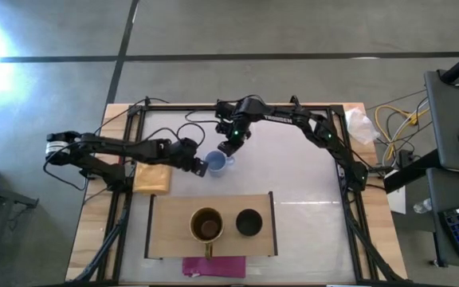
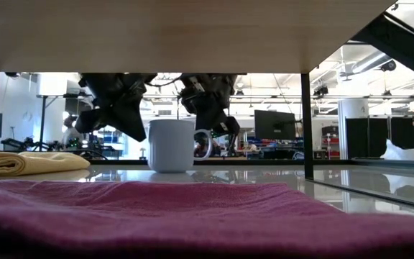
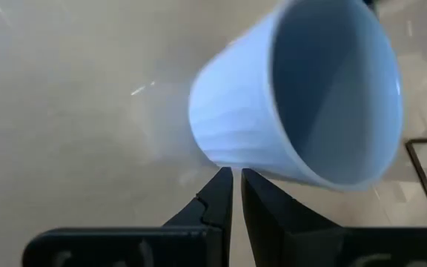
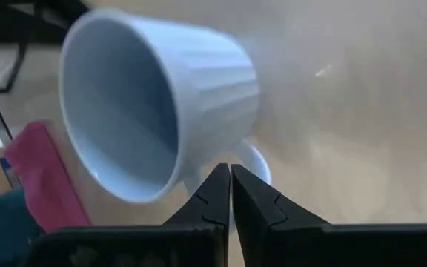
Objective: Stack small to large cups/mugs on shelf
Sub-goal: Put the light blue mug on the shelf
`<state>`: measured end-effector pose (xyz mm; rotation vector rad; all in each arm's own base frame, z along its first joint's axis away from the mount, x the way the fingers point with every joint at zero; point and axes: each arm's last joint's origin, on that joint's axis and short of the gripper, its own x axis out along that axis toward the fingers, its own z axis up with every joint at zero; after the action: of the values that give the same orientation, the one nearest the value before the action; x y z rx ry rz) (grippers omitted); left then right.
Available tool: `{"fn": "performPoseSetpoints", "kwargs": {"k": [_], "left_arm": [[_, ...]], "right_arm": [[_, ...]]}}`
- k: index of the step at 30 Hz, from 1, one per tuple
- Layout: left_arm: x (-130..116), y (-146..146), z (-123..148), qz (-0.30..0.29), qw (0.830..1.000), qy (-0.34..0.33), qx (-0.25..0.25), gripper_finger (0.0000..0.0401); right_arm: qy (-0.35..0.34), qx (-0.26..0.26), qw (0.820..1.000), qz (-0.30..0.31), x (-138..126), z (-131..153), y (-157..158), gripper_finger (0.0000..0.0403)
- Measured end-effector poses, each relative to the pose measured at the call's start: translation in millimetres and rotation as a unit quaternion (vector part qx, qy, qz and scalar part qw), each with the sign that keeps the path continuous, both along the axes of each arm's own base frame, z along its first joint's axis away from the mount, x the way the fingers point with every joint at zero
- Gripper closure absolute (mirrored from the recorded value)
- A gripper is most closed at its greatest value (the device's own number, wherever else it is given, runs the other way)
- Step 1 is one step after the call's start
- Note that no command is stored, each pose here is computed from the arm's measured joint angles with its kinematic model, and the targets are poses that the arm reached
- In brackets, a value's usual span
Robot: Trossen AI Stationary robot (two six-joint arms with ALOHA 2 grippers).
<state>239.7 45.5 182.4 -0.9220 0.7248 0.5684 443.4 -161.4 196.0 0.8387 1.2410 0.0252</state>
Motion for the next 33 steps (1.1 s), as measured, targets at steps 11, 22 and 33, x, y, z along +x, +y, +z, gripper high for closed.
{"fn": "performPoseSetpoints", "kwargs": {"k": [11,22,33], "left_arm": [[-0.1,14.9,0.7,0.010,1.000,-0.005,0.025,0.0385],[0.1,16.6,0.7,0.014,0.999,-0.012,0.028,0.0385],[-11.1,11.8,-5.3,0.005,0.999,0.049,0.006,0.0385]], "right_arm": [[0.005,0.016,0.998,0.057,5.4,-0.4,31.0,0.0394],[-0.011,0.017,0.996,0.085,14.5,0.3,55.2,0.0394],[-0.053,0.020,0.995,0.085,26.1,2.5,65.3,0.0394]]}}
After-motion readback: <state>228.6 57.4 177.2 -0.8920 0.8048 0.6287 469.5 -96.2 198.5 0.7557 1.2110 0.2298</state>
